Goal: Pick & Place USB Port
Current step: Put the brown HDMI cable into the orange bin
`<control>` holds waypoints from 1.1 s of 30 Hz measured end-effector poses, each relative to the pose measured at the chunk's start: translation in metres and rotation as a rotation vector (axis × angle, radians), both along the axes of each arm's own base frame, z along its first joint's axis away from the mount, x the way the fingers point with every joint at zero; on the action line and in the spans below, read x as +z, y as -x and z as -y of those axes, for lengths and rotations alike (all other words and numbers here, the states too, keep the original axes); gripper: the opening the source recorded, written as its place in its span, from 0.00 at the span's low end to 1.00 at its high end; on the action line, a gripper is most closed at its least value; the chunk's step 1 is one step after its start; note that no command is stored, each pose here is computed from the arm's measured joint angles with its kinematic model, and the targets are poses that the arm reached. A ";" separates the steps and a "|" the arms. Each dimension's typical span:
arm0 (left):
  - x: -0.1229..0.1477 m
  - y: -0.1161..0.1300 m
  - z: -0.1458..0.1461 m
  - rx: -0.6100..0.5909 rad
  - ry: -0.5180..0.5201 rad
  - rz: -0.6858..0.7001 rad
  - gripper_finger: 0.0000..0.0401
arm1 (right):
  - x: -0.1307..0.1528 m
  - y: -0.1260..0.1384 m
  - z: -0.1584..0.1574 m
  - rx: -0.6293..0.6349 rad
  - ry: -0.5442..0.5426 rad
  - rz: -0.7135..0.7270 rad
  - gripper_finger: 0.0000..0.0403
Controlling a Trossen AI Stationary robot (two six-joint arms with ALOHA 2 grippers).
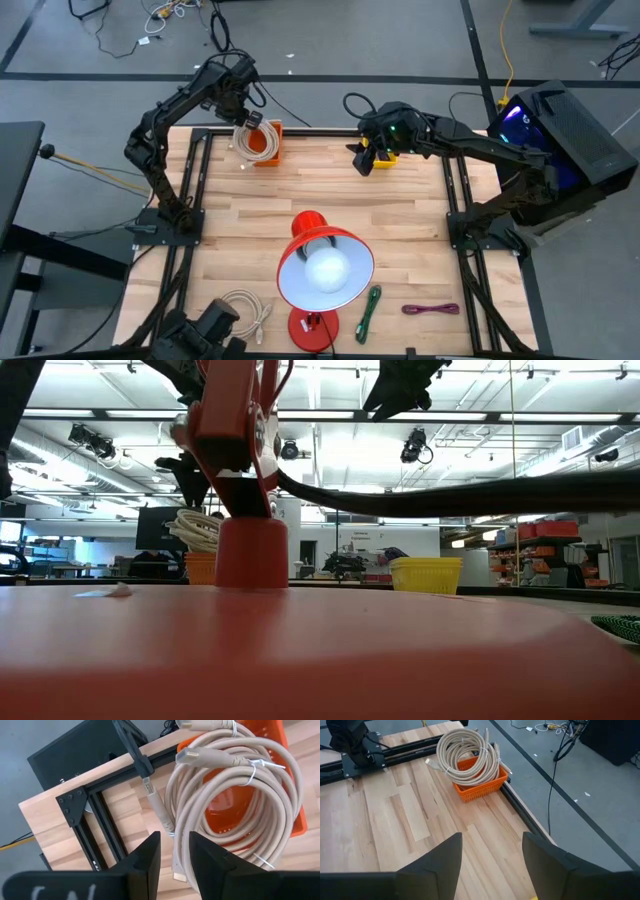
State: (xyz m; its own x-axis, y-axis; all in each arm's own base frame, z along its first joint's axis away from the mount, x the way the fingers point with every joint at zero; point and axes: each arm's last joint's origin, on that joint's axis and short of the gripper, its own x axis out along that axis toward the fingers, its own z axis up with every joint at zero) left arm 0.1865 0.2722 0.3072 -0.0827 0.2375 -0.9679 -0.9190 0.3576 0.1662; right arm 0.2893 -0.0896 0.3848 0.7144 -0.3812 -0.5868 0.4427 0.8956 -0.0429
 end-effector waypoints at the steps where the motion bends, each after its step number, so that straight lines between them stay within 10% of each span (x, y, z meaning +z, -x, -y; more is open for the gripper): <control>1: 0.000 0.000 0.000 -0.003 0.001 -0.001 0.27 | 0.000 0.000 0.000 0.000 0.001 -0.001 0.52; 12: 0.049 0.013 0.029 -0.091 0.041 -0.042 0.27 | -0.012 -0.008 0.004 0.020 0.027 -0.072 0.52; 20: 0.092 0.025 0.127 -0.290 0.004 0.218 0.27 | 0.000 0.006 0.012 -0.067 0.139 -0.081 0.52; 33: 0.016 0.076 0.283 -0.425 0.472 0.370 0.27 | 0.008 0.021 0.030 -0.107 0.093 -0.025 0.52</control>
